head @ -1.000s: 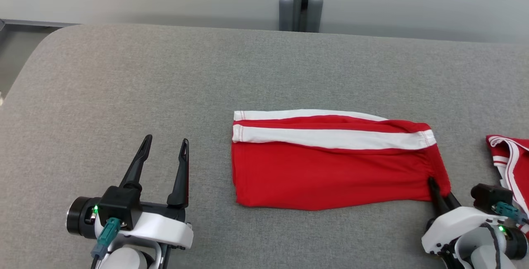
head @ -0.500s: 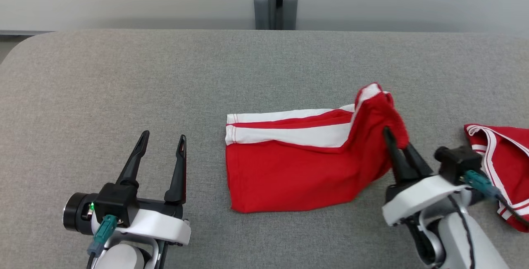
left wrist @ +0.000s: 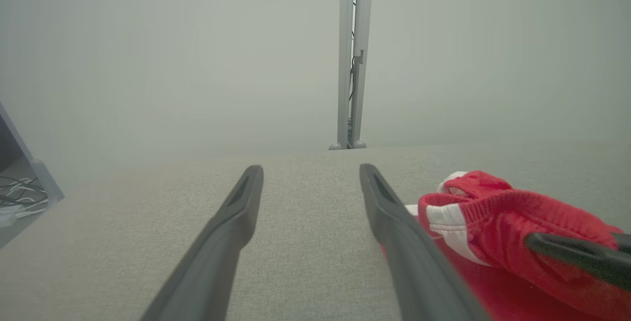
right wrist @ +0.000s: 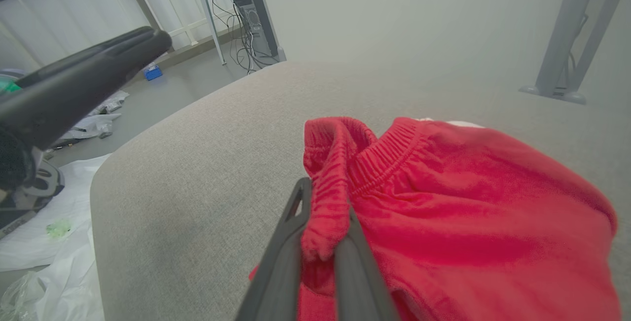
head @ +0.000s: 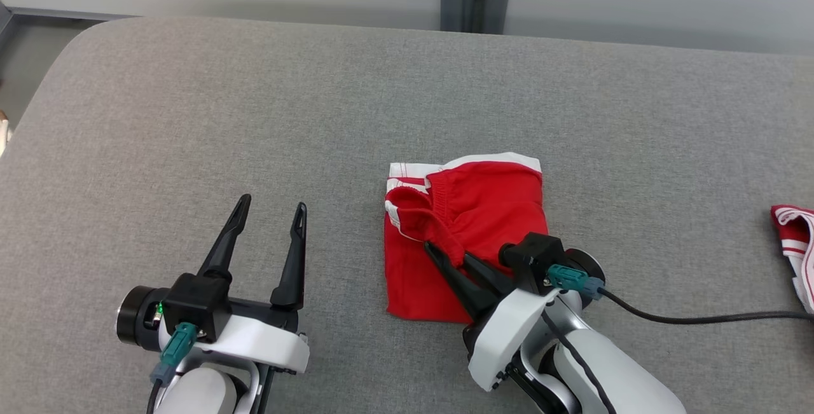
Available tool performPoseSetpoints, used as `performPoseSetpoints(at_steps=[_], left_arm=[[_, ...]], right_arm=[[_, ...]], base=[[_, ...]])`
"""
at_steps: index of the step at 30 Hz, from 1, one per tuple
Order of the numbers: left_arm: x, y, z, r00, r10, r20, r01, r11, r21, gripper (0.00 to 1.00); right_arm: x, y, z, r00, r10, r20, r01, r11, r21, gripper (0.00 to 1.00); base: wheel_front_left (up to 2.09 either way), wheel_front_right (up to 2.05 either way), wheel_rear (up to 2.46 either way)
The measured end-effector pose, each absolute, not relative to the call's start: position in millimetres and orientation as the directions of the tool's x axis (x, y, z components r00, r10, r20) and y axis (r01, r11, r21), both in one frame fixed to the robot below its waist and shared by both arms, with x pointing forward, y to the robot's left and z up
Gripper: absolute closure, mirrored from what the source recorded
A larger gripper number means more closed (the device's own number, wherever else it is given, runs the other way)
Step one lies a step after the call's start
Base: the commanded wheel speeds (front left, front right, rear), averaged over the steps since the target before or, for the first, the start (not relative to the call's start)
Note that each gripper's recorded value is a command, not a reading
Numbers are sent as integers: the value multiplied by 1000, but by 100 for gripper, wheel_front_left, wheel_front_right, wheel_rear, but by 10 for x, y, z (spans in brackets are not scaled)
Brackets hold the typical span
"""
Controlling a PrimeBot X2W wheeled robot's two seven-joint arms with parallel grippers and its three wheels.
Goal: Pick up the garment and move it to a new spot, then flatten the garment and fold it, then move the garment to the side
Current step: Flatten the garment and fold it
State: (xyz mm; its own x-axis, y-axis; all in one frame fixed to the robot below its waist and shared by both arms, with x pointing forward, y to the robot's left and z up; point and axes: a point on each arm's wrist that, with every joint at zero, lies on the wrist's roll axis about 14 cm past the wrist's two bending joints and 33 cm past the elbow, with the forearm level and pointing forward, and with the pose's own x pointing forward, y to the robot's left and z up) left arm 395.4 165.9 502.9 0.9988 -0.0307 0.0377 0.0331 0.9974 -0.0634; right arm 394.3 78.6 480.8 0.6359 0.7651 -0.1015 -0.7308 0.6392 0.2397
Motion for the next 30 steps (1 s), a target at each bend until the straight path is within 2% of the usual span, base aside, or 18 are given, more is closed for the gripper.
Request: performPoseSetpoints(at_steps=[7,8,9,10,15,20,23,26,29,30], left_arm=[[3954,1678,4966,1000,-25,18,26,997,-69,0],[3955,1684,4953,1000,-23,14,24,997,-69,0],[3955,1681,4937,1000,-25,9,25,997,-68,0],[3957,1679,4926,1000,-26,6,26,997,-67,0],[3977,1631,4922,999,-42,6,42,997,-67,0],[3995,1574,4960,998,-60,17,61,996,-65,0],[4007,1595,4997,998,-57,26,58,997,-54,0],[4021,1611,5051,998,-52,40,53,997,-47,0],[4011,1624,5081,998,-45,48,47,998,-46,0],[4008,1652,5100,998,-36,52,38,998,-42,0]], right_arm=[[3926,969,4500,570,802,-175,-752,596,280,100],[3915,989,4466,561,807,-185,-754,591,289,65],[3893,1009,4455,552,813,-184,-759,582,292,8],[3860,1043,4460,541,822,-179,-766,569,299,0],[3698,1133,4474,499,851,-165,-797,525,299,0],[3686,1116,4679,524,848,-80,-798,521,304,0],[3815,974,4836,589,808,-20,-770,568,289,0],[4029,678,4949,682,731,19,-712,658,245,0],[4182,316,5035,772,634,52,-628,747,218,0],[4254,47,5080,824,562,68,-563,801,203,0]], base=[[0,0,0],[0,0,0],[0,0,0],[0,0,0],[0,0,0],[0,0,0],[0,0,0],[0,0,0],[0,0,0],[0,0,0]])
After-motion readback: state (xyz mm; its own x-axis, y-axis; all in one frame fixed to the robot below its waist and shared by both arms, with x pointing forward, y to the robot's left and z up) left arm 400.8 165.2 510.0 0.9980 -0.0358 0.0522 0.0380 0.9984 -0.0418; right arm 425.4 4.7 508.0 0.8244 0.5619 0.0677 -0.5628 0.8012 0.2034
